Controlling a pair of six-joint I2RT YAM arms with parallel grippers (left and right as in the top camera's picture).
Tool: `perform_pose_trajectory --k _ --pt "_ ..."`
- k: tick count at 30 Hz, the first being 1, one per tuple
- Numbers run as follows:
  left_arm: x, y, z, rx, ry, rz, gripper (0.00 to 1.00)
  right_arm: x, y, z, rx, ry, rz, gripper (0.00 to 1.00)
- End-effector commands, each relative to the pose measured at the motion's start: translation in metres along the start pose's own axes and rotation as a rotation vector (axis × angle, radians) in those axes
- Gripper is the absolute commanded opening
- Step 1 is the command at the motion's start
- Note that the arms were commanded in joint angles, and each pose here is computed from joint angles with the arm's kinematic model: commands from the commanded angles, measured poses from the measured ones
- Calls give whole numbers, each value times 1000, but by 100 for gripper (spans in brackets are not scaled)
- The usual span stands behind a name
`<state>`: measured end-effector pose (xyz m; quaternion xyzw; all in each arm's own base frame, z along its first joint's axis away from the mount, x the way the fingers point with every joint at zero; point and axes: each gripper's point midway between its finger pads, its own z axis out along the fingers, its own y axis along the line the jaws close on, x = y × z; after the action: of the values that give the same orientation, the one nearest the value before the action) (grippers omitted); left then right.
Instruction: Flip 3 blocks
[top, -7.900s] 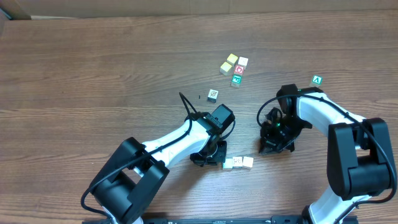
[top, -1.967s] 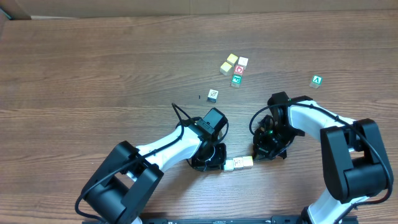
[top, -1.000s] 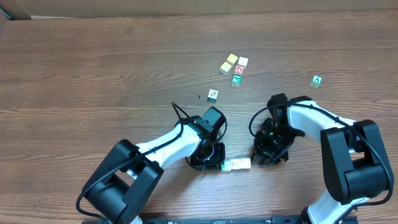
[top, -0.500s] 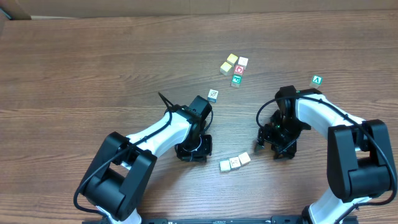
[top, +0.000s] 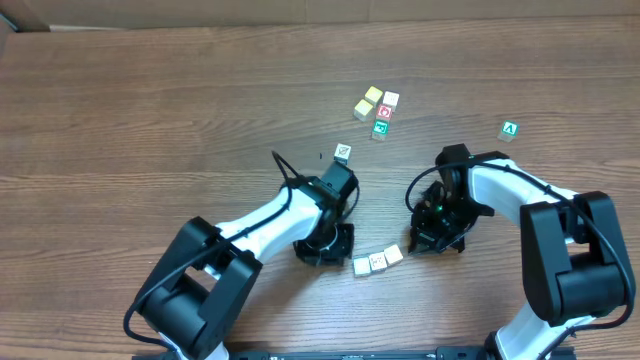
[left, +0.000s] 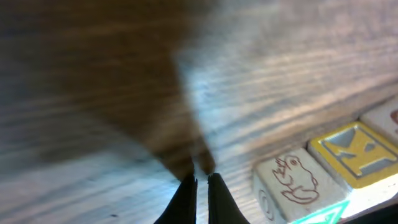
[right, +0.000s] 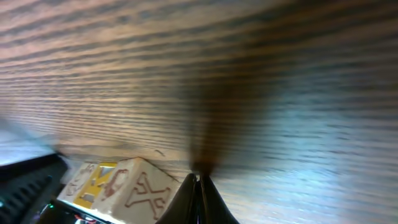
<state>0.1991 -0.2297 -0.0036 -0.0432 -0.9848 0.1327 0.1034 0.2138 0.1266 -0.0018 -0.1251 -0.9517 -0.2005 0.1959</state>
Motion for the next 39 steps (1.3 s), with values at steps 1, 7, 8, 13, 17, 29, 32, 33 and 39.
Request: perform_pose_trajectory --k 1,7,8,13,17,29,32,33,39 --pt "10 8 15 -58 39 -29 4 -2 2 6 -6 -6 -17 4" --pt "8 8 15 -57 34 -32 4 -3 3 6 -13 -11 -18 4" --pt "7 7 16 -54 29 -31 4 -1 3 6 -14 -1 -13 4" --pt "1 3 16 -38 7 -36 4 8 5 7 -25 34 -6 4" --pt "-1 2 16 -31 -2 -36 4 10 9 10 -17 36 -27 4" --pt "-1 2 16 -31 -3 -36 4 22 19 20 17 61 -50 4" --pt "-2 3 16 -40 -10 -35 4 21 19 20 21 56 -44 4" --pt "-3 6 16 -54 -18 -35 4 19 18 20 25 47 -45 4" --pt "-11 40 8 -176 -50 -104 4 1 6 17 84 -28 -40 40"
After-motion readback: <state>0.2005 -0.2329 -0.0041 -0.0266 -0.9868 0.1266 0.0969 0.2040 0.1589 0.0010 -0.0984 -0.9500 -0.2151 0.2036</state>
